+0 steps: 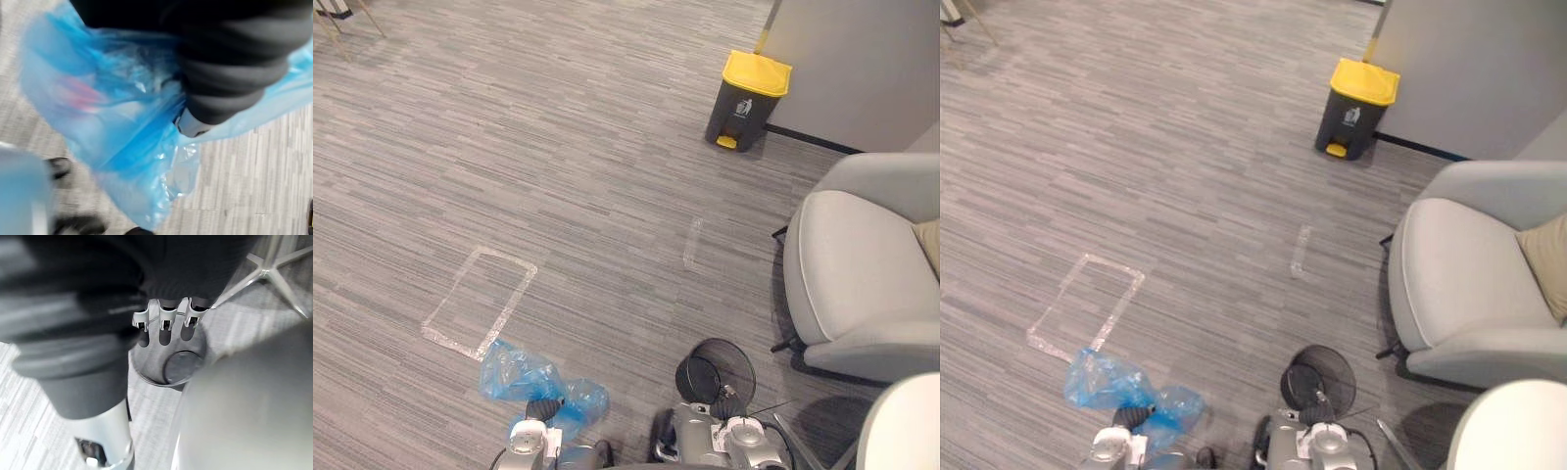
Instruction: Gather rubbish on tea table into small bin, then transfer packed bag to large trash can.
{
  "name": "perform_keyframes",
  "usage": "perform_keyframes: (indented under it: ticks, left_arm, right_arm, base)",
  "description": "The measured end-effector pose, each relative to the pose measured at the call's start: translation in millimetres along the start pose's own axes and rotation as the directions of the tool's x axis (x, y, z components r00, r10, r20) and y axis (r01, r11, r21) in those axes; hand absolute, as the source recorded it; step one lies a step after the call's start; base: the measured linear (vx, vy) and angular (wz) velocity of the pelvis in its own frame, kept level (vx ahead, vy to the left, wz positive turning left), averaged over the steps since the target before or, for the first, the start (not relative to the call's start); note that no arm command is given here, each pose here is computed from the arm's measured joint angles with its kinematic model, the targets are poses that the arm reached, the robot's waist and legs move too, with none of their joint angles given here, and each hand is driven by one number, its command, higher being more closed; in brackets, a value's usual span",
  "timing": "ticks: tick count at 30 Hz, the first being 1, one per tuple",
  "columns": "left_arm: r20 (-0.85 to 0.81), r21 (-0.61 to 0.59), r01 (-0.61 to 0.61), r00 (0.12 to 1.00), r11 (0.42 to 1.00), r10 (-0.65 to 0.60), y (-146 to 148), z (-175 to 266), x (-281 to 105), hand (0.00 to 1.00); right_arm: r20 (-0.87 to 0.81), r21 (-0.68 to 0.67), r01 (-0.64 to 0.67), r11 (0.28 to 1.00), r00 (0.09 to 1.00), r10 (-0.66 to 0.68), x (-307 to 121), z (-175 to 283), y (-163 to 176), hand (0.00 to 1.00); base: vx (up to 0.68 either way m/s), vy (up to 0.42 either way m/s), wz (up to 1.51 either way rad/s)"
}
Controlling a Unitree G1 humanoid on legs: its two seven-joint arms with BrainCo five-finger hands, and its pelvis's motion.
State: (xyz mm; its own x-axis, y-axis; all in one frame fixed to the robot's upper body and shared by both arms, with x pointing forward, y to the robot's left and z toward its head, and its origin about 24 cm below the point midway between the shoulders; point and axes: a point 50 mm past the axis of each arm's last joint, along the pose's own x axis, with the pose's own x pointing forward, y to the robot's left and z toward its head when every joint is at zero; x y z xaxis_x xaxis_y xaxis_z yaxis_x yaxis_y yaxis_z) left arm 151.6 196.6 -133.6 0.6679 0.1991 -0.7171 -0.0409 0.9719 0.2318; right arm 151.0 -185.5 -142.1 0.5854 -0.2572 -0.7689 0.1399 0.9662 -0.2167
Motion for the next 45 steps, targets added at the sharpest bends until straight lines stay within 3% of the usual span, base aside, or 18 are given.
perform_keyframes:
  ticks: [6,13,18,24,30,35,45]
  left_arm:
    - [0.053,-0.103,0.004,0.999,0.995,0.001,-12.4,12.1,-2.6,1.0]
    - [0.059,-0.157,0.029,0.998,0.987,-0.02,-24.9,13.3,-5.5,1.0]
    - [0.095,-0.138,0.019,0.995,0.99,-0.006,-17.5,29.5,3.0,1.0]
    - [0.034,-0.094,0.039,0.999,0.995,-0.036,-22.2,8.6,-3.3,1.0]
    - [-0.007,-0.076,-0.003,1.0,0.997,0.002,-6.5,3.0,1.4,1.0]
    - [-0.015,-0.089,0.026,1.0,0.996,-0.027,-19.3,4.8,2.1,1.0]
    - [0.059,-0.142,0.082,0.995,0.987,-0.074,-37.5,22.3,0.0,1.0]
  right_arm:
    - [0.01,0.019,0.004,1.0,1.0,-0.004,-3.5,-1.5,0.3,0.0]
    - [0.103,0.053,0.011,0.999,0.995,-0.016,3.3,33.4,4.6,0.0]
    - [0.075,0.076,-0.044,0.996,0.996,0.038,0.0,29.8,27.4,0.0]
    - [0.041,0.043,-0.052,0.998,0.998,0.05,-2.1,17.9,29.1,0.0]
    - [0.053,-0.019,-0.025,1.0,0.998,0.026,3.3,23.0,13.7,0.0]
    - [0.017,-0.028,0.045,0.999,0.999,-0.044,6.3,13.2,-14.5,0.0]
    - [0.029,0.024,0.021,0.999,0.999,-0.021,2.1,14.6,3.1,0.0]
  base:
    - [0.64,-0.017,0.18]
    - [0.47,0.233,-0.85]
    - [0.35,0.287,-0.86]
    - [0.25,0.151,-1.07]
    - [0.34,-0.095,-0.1]
    - [0.44,-0.195,0.03]
    - [0.35,0.05,-0.28]
